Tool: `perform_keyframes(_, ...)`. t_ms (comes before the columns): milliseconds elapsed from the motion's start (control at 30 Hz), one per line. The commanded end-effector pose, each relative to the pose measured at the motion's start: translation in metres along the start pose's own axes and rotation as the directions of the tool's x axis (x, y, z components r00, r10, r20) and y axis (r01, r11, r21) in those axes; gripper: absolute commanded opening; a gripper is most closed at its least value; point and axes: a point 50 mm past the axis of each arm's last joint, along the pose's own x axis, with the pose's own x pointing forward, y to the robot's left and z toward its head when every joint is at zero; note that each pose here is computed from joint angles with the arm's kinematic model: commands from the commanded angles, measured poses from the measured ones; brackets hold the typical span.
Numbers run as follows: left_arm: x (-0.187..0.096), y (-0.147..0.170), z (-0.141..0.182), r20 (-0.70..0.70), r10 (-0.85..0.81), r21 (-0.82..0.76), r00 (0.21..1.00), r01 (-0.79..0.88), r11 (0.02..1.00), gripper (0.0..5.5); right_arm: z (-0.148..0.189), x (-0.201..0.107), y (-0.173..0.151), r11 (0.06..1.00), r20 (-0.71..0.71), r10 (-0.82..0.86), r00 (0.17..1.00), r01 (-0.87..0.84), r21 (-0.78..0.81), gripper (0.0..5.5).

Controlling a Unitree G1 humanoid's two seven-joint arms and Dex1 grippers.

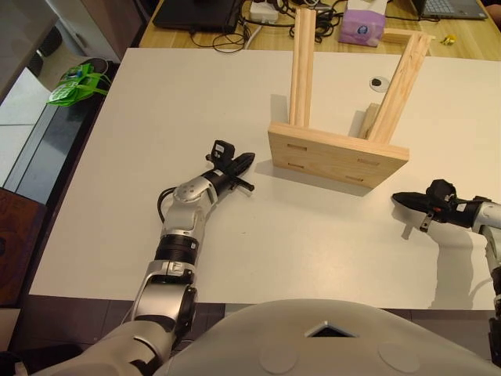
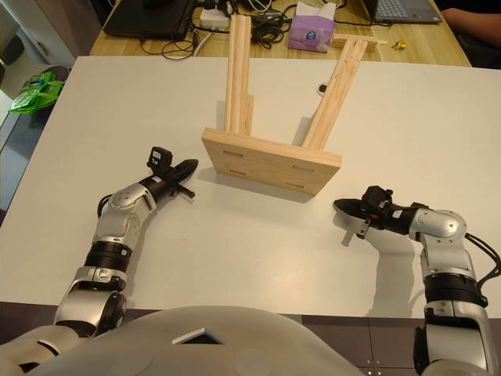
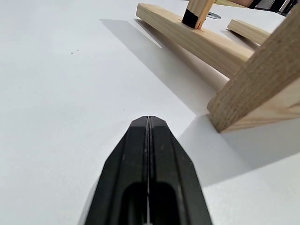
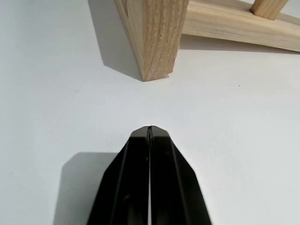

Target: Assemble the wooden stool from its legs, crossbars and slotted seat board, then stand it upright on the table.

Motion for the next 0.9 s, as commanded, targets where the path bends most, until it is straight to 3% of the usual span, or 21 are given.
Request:
perform_keyframes(33,-0.001,-0.007,-0.026,-0.104,-0.034,-0.034,0.994,0.031,0.999,0.04,0.01,0.012,-0.007,0.999,0.018,0.012,1.0,-0.011,-0.051,0.0)
perform_keyframes(467,0.015,-0.039,-0.028,-0.077,-0.145,-0.059,0.986,0.14,0.988,0.04,0.017,0.02,-0.01,0.997,0.036,0.027,0.999,-0.024,-0.076,0.0)
perform_keyframes(900,0.012,-0.043,-0.033,-0.092,-0.152,-0.06,0.984,0.147,0.987,0.04,0.015,0.013,-0.014,0.997,0.018,0.0,1.0,0.002,-0.08,0.0)
